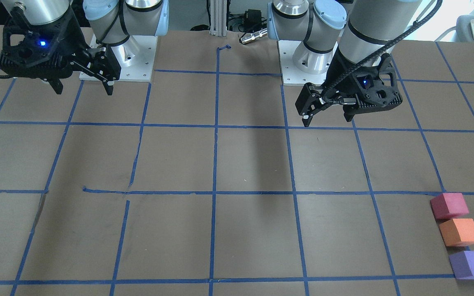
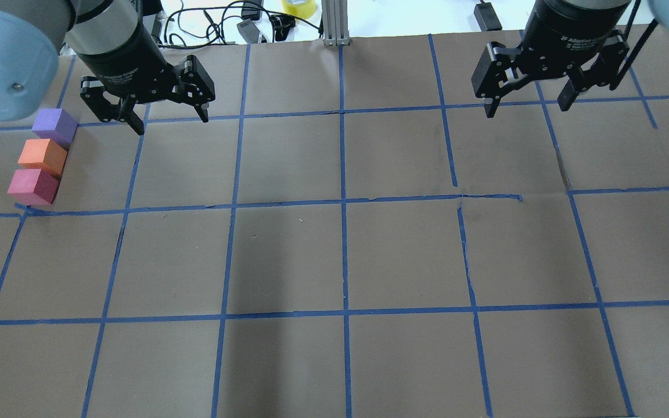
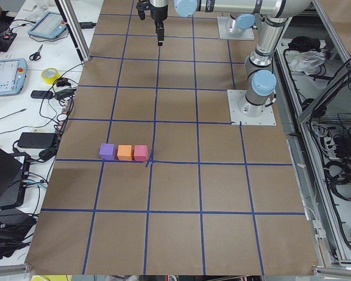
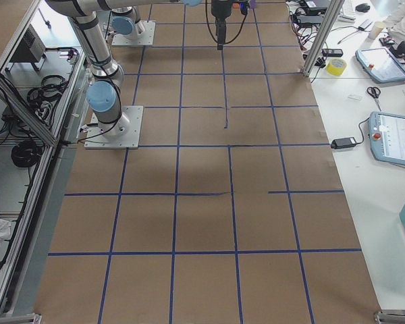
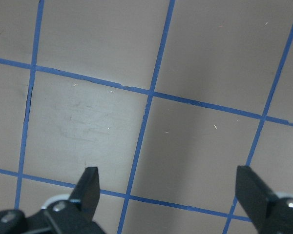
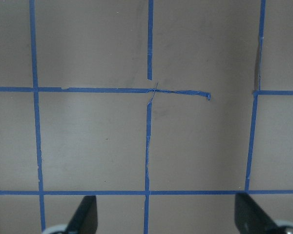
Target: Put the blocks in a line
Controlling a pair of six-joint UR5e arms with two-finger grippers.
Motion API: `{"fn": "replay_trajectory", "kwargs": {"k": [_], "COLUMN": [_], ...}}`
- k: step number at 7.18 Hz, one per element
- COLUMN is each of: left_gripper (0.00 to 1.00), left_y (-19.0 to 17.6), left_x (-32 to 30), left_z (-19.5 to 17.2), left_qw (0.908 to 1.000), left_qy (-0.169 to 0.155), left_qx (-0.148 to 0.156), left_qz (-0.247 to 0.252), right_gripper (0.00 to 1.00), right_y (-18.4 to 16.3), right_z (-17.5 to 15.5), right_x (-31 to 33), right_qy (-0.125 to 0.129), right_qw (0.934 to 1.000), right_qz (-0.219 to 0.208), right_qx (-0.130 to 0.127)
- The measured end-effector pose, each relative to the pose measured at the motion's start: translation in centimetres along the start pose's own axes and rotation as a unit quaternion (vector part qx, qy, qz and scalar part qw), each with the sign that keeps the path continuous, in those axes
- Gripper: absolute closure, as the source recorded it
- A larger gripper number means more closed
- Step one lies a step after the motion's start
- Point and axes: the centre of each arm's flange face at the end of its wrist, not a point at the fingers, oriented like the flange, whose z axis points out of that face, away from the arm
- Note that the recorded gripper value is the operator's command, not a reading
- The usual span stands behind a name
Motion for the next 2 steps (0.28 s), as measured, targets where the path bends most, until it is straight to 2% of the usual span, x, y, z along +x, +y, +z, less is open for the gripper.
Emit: {"fn": "replay_trajectory", "kwargs": {"k": [1, 2], "left_gripper": [0.0, 0.0], "left_y": [-0.06, -0.14], "left_x": [-0.22, -0.4], "left_z": [-0.21, -0.38], "left_qw": [0.9992, 0.9984], "left_qy": [0.004, 0.009], "left_qx": [0.001, 0.002], "left_qz": [0.039, 0.056], "right_gripper": [0.0, 0.0], "right_y": [0.0, 0.0], "right_z": [0.0, 0.0], "right_x": [0.0, 0.0], "right_qy": [0.0, 0.0], "right_qw": [1.0, 1.0], "right_qz": [0.0, 0.0], "right_qx": [0.0, 0.0]}}
